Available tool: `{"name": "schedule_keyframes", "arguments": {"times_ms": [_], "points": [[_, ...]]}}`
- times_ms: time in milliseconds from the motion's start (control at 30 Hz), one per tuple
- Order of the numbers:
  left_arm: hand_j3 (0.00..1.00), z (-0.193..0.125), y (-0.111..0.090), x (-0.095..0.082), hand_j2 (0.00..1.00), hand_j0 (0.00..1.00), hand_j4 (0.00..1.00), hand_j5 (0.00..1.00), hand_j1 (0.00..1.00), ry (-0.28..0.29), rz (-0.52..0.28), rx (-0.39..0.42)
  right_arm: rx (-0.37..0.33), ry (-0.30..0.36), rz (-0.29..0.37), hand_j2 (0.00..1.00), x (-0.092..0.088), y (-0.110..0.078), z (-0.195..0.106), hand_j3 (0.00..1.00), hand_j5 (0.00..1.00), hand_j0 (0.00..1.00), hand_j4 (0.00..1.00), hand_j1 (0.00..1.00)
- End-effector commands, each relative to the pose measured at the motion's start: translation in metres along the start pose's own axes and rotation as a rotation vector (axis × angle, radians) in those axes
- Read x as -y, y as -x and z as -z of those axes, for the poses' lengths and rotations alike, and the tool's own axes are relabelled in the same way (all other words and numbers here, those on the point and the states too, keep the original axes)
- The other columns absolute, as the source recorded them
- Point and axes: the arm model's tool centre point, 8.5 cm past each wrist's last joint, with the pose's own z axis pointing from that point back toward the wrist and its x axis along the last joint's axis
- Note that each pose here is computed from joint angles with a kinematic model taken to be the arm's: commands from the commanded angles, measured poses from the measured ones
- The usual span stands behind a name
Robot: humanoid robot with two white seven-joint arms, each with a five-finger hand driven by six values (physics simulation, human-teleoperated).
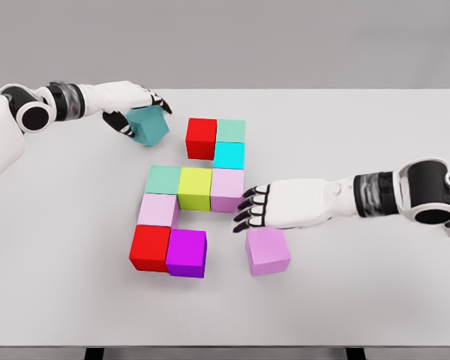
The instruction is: Assemble the squares on the desktop into the number 2
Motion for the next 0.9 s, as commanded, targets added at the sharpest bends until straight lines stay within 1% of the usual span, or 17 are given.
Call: {"name": "schedule_keyframes", "arguments": {"times_ms": [0, 33, 100, 167, 233, 267, 300, 333, 367, 400, 533, 567, 600, 633, 667, 700, 867], "points": [[1.0, -0.001, 0.001, -0.001, 1.0, 1.0, 1.0, 1.0, 1.0, -0.007, -0.007, -0.002, -0.035, 0.048, 0.049, 1.0, 0.008, 0.01, -0.025, 1.0, 1.0, 1.0, 1.0, 1.0], [1.0, -0.001, 0.001, 0.0, 1.0, 1.0, 1.0, 1.0, 1.0, -0.006, -0.009, -0.001, -0.059, 0.052, 0.058, 1.0, 0.009, 0.014, -0.036, 1.0, 1.0, 1.0, 1.0, 1.0], [1.0, -0.002, 0.002, 0.0, 1.0, 1.0, 1.0, 1.0, 1.0, -0.007, -0.01, -0.002, -0.111, 0.038, 0.094, 1.0, 0.002, 0.022, -0.064, 1.0, 1.0, 1.0, 1.0, 1.0], [1.0, -0.003, 0.002, -0.001, 1.0, 1.0, 1.0, 1.0, 1.0, -0.011, -0.01, -0.003, -0.148, 0.026, 0.103, 1.0, -0.002, 0.026, -0.082, 1.0, 1.0, 1.0, 1.0, 1.0], [1.0, -0.004, 0.003, -0.004, 1.0, 1.0, 1.0, 1.0, 1.0, -0.014, -0.007, -0.005, -0.178, -0.01, 0.129, 1.0, -0.015, 0.031, -0.09, 1.0, 1.0, 1.0, 1.0, 1.0], [1.0, -0.005, 0.004, -0.005, 1.0, 1.0, 1.0, 1.0, 1.0, -0.017, -0.008, -0.01, -0.176, -0.038, 0.153, 1.0, -0.027, 0.032, -0.088, 1.0, 1.0, 1.0, 1.0, 1.0], [1.0, -0.009, 0.008, -0.005, 1.0, 1.0, 1.0, 1.0, 1.0, -0.016, -0.007, -0.017, -0.174, -0.057, 0.169, 1.0, -0.035, 0.031, -0.087, 1.0, 1.0, 1.0, 1.0, 1.0], [1.0, -0.014, 0.013, -0.006, 1.0, 1.0, 1.0, 1.0, 1.0, -0.016, -0.003, -0.031, -0.161, -0.1, 0.195, 1.0, -0.05, 0.028, -0.083, 1.0, 1.0, 1.0, 1.0, 1.0], [1.0, -0.015, 0.013, -0.007, 1.0, 1.0, 1.0, 1.0, 1.0, -0.013, 0.001, -0.035, -0.162, -0.124, 0.2, 1.0, -0.057, 0.026, -0.084, 1.0, 1.0, 1.0, 1.0, 1.0], [1.0, -0.019, 0.021, -0.001, 1.0, 1.0, 1.0, 1.0, 1.0, 0.0, -0.01, -0.057, -0.161, -0.15, 0.189, 1.0, -0.062, 0.025, -0.083, 1.0, 1.0, 1.0, 1.0, 1.0], [1.0, -0.029, 0.041, 0.01, 1.0, 1.0, 1.0, 1.0, 1.0, 0.037, -0.037, -0.125, -0.132, -0.184, 0.166, 0.99, -0.068, 0.015, -0.075, 0.99, 0.99, 0.99, 0.99, 0.99], [1.0, -0.031, 0.047, 0.016, 1.0, 1.0, 1.0, 1.0, 1.0, 0.057, -0.042, -0.148, -0.133, -0.193, 0.157, 0.99, -0.068, 0.015, -0.074, 0.99, 0.99, 0.99, 0.99, 0.99], [1.0, -0.033, 0.051, 0.019, 1.0, 1.0, 1.0, 1.0, 1.0, 0.063, -0.048, -0.161, -0.132, -0.196, 0.154, 0.99, -0.069, 0.015, -0.074, 0.99, 0.99, 0.99, 0.99, 0.99], [1.0, -0.036, 0.054, 0.016, 1.0, 1.0, 1.0, 1.0, 1.0, 0.062, -0.048, -0.173, -0.114, -0.196, 0.144, 0.99, -0.067, 0.009, -0.071, 0.99, 0.99, 0.99, 0.99, 0.99], [1.0, -0.035, 0.054, 0.016, 1.0, 1.0, 1.0, 1.0, 1.0, 0.062, -0.049, -0.173, -0.096, -0.193, 0.129, 0.99, -0.062, 0.003, -0.069, 0.99, 0.99, 0.99, 0.99, 0.99], [1.0, -0.034, 0.053, 0.016, 1.0, 1.0, 1.0, 1.0, 1.0, 0.062, -0.05, -0.171, -0.091, -0.192, 0.123, 0.99, -0.061, 0.001, -0.069, 0.99, 0.99, 0.99, 0.99, 0.99], [1.0, -0.023, 0.044, 0.01, 1.0, 1.0, 1.0, 1.0, 1.0, 0.054, -0.044, -0.148, -0.053, -0.202, 0.139, 0.99, -0.068, -0.007, -0.058, 0.99, 0.99, 0.99, 0.99, 0.99]]}}
